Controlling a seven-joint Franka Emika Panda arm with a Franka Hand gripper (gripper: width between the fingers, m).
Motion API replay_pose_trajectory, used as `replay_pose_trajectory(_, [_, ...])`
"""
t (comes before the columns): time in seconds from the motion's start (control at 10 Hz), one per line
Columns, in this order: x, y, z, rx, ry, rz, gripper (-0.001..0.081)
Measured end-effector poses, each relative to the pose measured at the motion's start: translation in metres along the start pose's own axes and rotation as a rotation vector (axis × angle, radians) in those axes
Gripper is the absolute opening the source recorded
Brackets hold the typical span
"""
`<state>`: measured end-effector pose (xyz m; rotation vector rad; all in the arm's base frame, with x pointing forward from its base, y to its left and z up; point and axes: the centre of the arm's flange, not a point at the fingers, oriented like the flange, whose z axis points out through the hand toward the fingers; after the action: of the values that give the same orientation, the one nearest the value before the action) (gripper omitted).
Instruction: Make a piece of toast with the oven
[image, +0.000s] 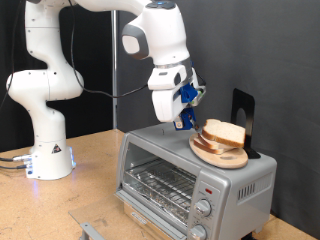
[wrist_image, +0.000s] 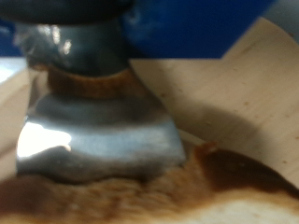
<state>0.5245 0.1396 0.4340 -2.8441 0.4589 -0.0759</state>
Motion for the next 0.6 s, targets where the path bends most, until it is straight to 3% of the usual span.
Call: replay_pose_trajectory(0.6, [-0.0018,-0.0085,-0.0008,0.0,0.023,0.024,0.0391])
